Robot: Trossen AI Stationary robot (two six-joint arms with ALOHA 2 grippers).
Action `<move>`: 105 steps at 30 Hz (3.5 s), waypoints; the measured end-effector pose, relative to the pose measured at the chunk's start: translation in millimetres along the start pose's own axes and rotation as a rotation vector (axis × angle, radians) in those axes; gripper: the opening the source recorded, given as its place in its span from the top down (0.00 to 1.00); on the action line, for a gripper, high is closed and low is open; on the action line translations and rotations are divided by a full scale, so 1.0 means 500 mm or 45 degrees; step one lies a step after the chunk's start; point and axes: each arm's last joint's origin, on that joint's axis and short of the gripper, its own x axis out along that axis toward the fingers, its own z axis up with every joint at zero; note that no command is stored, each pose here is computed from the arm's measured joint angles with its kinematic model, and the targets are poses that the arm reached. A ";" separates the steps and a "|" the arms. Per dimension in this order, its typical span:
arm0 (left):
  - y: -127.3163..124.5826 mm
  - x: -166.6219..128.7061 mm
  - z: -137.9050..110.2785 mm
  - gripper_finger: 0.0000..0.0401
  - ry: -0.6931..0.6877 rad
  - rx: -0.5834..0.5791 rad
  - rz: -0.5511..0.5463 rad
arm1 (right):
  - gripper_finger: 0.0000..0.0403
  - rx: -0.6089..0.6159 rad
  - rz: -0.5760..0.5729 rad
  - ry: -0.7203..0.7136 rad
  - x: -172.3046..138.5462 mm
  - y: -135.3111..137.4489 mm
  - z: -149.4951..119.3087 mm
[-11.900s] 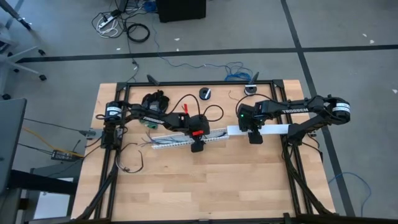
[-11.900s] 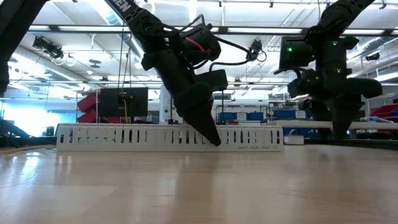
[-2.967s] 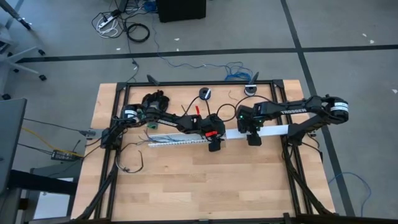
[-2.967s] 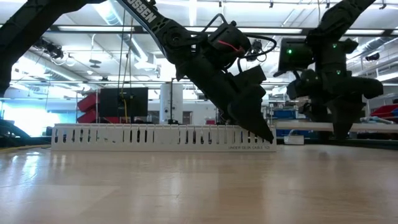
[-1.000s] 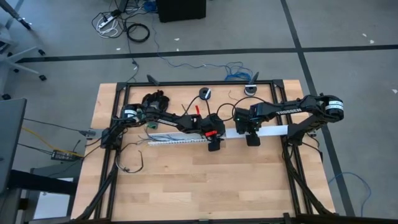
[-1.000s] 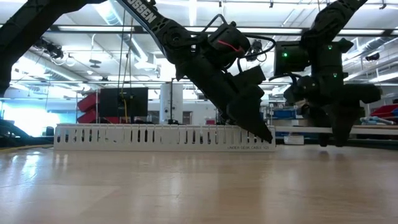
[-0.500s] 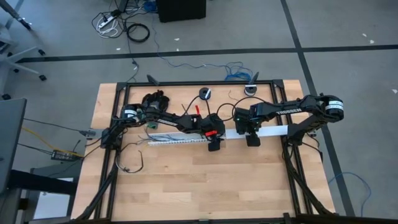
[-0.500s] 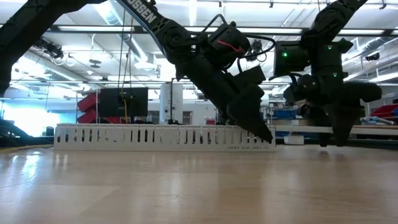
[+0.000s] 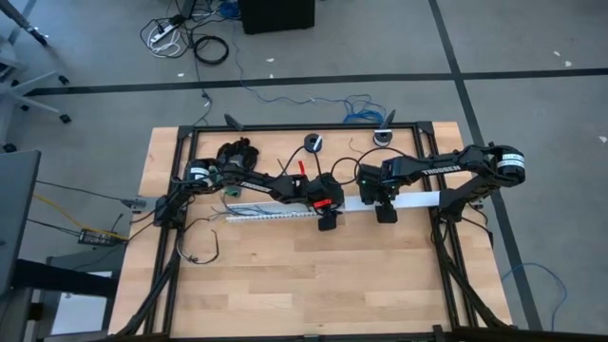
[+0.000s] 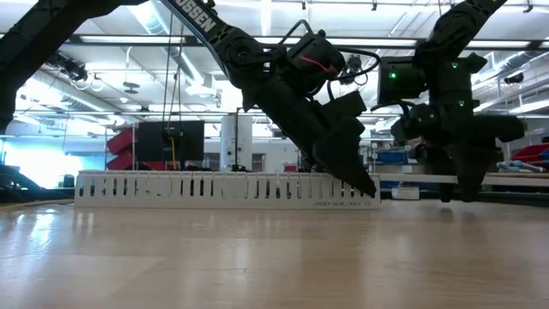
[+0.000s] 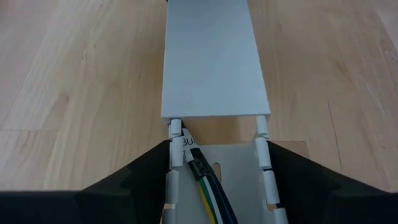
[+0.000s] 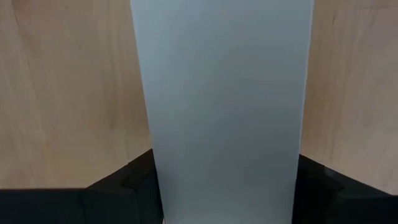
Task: Ziptie cables
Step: Close the white cable duct
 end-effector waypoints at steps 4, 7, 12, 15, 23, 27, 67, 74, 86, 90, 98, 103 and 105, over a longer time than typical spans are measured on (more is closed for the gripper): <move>0.000 0.000 0.000 0.42 0.000 0.000 0.000 | 0.42 0.000 -0.005 0.002 0.000 0.000 0.000; 0.000 0.000 0.000 0.42 -0.001 0.000 0.000 | 0.42 0.000 -0.006 0.001 0.000 0.000 0.000; 0.000 0.000 0.001 0.42 -0.004 0.000 0.000 | 0.42 -0.001 0.000 -0.006 0.000 0.000 0.001; 0.000 0.000 0.001 0.42 -0.005 0.000 0.000 | 0.42 -0.002 -0.001 -0.009 0.000 0.000 0.001; -0.001 0.000 0.001 0.42 -0.006 0.000 -0.013 | 0.42 -0.003 0.007 -0.018 0.000 0.000 0.003; -0.001 0.000 0.001 0.42 -0.006 0.000 -0.015 | 0.42 -0.010 0.024 -0.026 0.000 0.001 0.004; 0.001 0.000 -0.002 0.42 0.011 -0.029 -0.044 | 0.42 -0.014 0.003 -0.033 -0.001 0.006 0.007; 0.001 0.000 -0.001 0.42 0.003 -0.029 -0.045 | 0.42 -0.014 0.007 -0.045 -0.001 0.006 0.009; 0.000 0.000 0.001 0.42 -0.009 -0.027 -0.048 | 0.42 -0.007 0.010 -0.067 -0.001 0.006 0.011; 0.000 0.000 0.002 0.42 -0.015 -0.026 -0.048 | 0.42 -0.006 0.017 -0.076 -0.001 0.006 0.013; 0.001 0.001 0.003 0.38 -0.029 0.005 -0.033 | 0.42 0.002 0.030 -0.045 0.009 0.005 0.014; 0.001 0.000 0.007 0.33 -0.051 0.013 -0.031 | 0.42 0.012 0.035 -0.025 0.014 0.005 0.014; 0.001 0.000 0.006 0.31 -0.040 0.014 -0.032 | 0.42 0.012 0.035 -0.023 0.014 0.005 0.013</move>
